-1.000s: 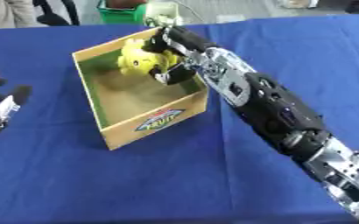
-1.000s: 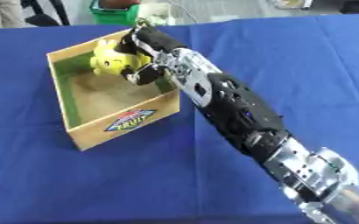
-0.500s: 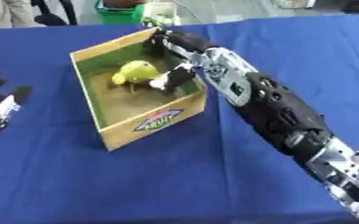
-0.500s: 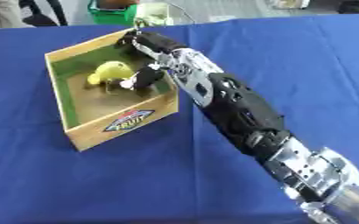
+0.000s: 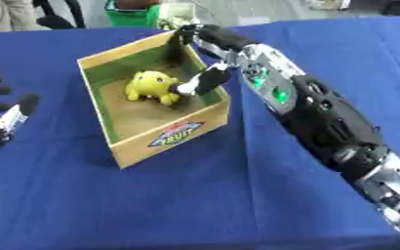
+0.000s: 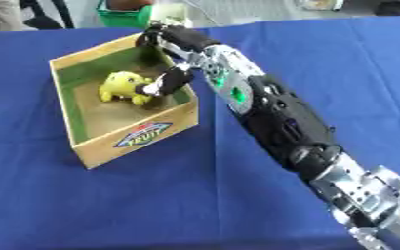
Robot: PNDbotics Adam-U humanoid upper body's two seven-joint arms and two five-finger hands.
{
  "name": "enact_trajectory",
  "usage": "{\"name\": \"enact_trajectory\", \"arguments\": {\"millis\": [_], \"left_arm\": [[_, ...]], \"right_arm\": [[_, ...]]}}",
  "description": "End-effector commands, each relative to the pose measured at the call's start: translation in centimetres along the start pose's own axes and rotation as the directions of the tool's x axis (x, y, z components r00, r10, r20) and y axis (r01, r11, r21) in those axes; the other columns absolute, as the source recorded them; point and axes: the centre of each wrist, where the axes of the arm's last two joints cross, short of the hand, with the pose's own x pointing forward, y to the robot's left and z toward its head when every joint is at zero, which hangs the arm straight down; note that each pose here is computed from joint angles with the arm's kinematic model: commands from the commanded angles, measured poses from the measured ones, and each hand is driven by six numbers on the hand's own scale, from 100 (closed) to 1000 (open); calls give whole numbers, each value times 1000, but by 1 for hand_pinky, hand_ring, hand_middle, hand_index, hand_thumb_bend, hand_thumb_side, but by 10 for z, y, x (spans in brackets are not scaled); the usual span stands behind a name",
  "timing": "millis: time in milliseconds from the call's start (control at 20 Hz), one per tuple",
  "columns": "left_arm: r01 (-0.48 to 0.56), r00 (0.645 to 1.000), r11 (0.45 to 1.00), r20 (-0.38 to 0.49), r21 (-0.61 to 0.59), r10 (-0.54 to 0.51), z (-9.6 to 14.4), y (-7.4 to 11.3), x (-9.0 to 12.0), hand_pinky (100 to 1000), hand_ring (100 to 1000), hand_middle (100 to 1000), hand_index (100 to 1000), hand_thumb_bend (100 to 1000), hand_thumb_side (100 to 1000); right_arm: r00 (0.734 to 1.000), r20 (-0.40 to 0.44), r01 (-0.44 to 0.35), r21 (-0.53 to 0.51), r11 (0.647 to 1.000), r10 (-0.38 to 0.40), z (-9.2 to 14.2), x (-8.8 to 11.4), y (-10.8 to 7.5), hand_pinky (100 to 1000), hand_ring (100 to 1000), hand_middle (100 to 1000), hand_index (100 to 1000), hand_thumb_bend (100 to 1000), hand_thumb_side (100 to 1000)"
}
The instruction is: Pick up objects on the table and place them in the box.
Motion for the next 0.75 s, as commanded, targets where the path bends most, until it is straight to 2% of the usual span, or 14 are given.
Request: {"name": "enact_trajectory", "arguments": {"millis": [50, 150, 400, 600, 750], "left_arm": [[19, 999, 1000, 27, 17, -20, -3, 7, 7, 508, 646, 607, 651, 731, 178], [22, 999, 999, 27, 24, -22, -3, 8, 7, 508, 646, 607, 650, 731, 178], [27, 999, 999, 28, 42, -29, -3, 12, 7, 508, 646, 607, 650, 732, 178], [30, 999, 998, 29, 54, -31, -4, 14, 8, 508, 647, 607, 650, 733, 178], [32, 999, 998, 29, 62, -34, -4, 15, 8, 508, 647, 607, 650, 733, 177]], "right_arm": [[1000, -11, -2, -146, 989, 1, 17, -5, -38, 722, 748, 773, 831, 359, 378], [999, -41, 18, -224, 975, -28, 31, -11, -51, 678, 699, 733, 800, 295, 336], [985, -131, 49, -400, 915, -110, 74, -27, -74, 627, 636, 673, 754, 100, 318], [964, -195, 58, -513, 856, -182, 111, -35, -83, 609, 621, 656, 737, 100, 343], [942, -234, 66, -575, 816, -241, 134, -37, -82, 606, 623, 657, 738, 100, 370]]}}
